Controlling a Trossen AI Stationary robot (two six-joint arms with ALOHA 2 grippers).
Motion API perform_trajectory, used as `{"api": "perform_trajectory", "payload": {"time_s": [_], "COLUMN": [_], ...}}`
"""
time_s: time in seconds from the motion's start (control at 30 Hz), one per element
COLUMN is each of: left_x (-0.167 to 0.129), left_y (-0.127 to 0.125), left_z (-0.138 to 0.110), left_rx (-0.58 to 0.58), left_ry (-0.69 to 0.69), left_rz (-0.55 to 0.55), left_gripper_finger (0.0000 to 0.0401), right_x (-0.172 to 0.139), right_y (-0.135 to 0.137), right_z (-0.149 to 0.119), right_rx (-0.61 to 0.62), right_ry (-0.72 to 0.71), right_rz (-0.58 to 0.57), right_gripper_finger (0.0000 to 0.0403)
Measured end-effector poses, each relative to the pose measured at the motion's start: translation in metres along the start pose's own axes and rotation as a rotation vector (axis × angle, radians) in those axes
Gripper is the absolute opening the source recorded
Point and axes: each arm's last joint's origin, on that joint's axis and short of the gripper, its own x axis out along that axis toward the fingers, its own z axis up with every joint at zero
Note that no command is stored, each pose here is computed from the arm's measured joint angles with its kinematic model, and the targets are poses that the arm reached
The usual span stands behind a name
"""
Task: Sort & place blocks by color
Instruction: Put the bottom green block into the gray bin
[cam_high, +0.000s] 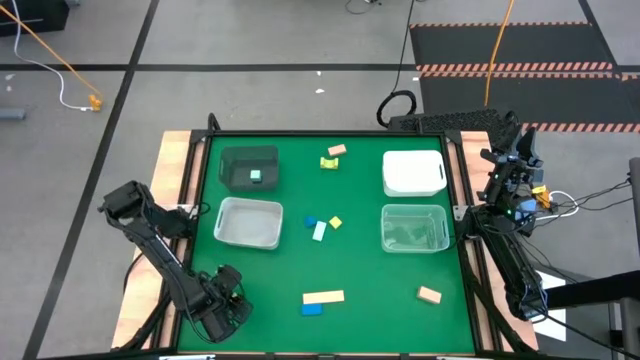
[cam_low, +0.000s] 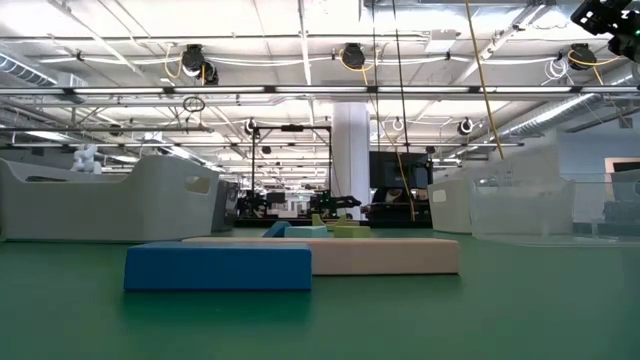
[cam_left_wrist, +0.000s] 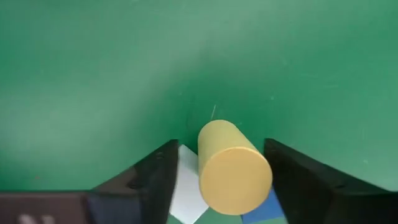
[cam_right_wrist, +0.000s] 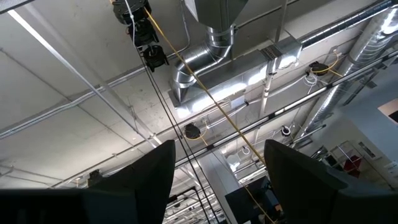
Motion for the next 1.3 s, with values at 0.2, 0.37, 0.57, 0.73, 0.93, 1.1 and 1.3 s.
{"api": "perform_trajectory", "payload": {"time_s": [0.2,0.37,0.57,0.73,0.93,1.1,1.3], "left_x": [0.0,-0.003,-0.023,-0.048,-0.087,-0.117,-0.139], "left_y": [-0.002,-0.002,-0.004,-0.008,-0.012,-0.023,-0.036], "left_z": [0.0,0.001,0.015,0.029,0.041,0.056,0.082], "left_rx": [0.006,0.001,-0.012,0.002,0.028,0.13,0.247], "left_ry": [-0.004,-0.022,-0.205,-0.46,-0.773,-0.91,-1.08], "left_rz": [-0.026,-0.042,-0.212,-0.414,-0.627,-0.71,-0.707], "left_gripper_finger": [0.0128,0.0128,0.0128,0.0128,0.0128,0.0128,0.0128], "right_x": [0.0,0.0,0.0,0.0,0.0,0.0,0.0], "right_y": [0.0,0.0,0.0,0.0,0.0,0.0,0.0], "right_z": [0.0,0.0,0.0,0.0,0.0,0.0,0.0], "right_rx": [0.0,0.0,0.0,0.0,0.0,0.0,0.0], "right_ry": [0.0,0.0,0.0,0.0,0.0,0.0,0.001], "right_rz": [0.0,0.0,0.0,0.0,0.0,0.0,0.0], "right_gripper_finger": [0.0238,0.0238,0.0238,0.0238,0.0238,0.0238,0.0238]}}
